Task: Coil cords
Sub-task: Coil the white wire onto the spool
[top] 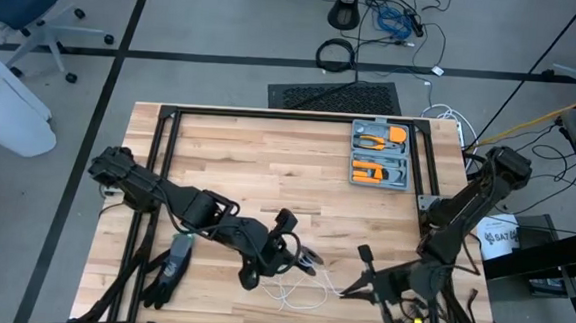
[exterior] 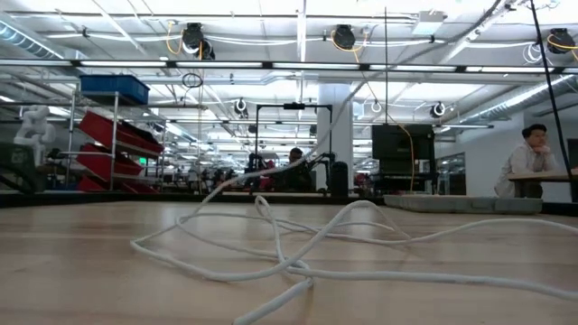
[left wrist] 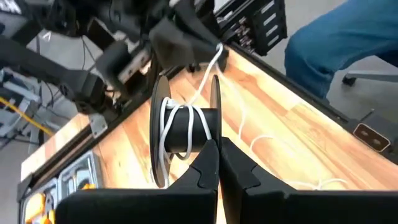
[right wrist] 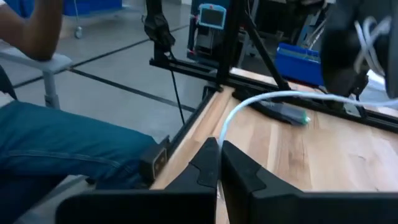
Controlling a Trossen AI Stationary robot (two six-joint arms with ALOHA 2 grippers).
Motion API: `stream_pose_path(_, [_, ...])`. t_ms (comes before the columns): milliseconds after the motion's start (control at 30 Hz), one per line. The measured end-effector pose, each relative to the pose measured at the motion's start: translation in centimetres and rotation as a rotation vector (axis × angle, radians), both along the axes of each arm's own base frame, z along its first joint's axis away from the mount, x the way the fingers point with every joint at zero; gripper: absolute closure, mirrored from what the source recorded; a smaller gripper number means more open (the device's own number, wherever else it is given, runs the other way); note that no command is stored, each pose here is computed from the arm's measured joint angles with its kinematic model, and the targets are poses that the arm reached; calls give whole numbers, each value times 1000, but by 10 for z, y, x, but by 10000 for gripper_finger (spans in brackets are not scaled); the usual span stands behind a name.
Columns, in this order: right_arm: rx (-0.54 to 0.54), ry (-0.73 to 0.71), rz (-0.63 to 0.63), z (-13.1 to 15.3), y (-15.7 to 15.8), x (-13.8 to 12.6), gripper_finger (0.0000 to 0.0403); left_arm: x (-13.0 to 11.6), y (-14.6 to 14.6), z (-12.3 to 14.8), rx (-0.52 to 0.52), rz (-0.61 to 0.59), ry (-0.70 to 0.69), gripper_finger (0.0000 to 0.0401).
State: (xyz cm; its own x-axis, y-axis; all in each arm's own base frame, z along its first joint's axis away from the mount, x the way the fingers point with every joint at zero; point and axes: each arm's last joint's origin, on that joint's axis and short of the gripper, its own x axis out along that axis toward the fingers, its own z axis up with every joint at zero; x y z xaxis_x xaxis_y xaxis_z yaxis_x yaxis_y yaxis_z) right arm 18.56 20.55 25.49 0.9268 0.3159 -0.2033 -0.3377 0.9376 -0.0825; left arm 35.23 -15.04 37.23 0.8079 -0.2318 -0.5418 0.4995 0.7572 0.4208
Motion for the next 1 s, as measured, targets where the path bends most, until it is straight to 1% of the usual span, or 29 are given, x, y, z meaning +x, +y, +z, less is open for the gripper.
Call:
stream_pose_path(200, [13, -25, -17, 7, -2, -5, 403, 0, 6, -4, -17, 41, 51, 401])
stream_pose_path(367, [17, -24, -20, 8, -2, -6, 403, 2, 10, -3, -29, 59, 42, 401])
stream_pose_path(500, [19, 24, -33, 3, -3, -6, 403, 4, 8, 1, -46, 47, 0, 401])
stream_pose_path(633, [11, 88, -97, -4, -8, -5, 403, 5, 0, 7, -71, -33, -69, 401])
stream_pose_path(733, [17, 120, -115, -7, -10, -5, 403, 5, -6, 11, -74, -81, -116, 401])
stream_pose_path(833, [16, 132, -102, -9, -9, -5, 403, 4, -8, 14, -79, -94, -137, 401])
stream_pose_path(900, [40, 153, -66, -10, -8, -5, 403, 4, -8, 16, -85, -95, -156, 401])
stream_pose_path(1000, [60, 187, -44, -12, -7, -6, 403, 5, -9, 22, -106, -94, -210, 401])
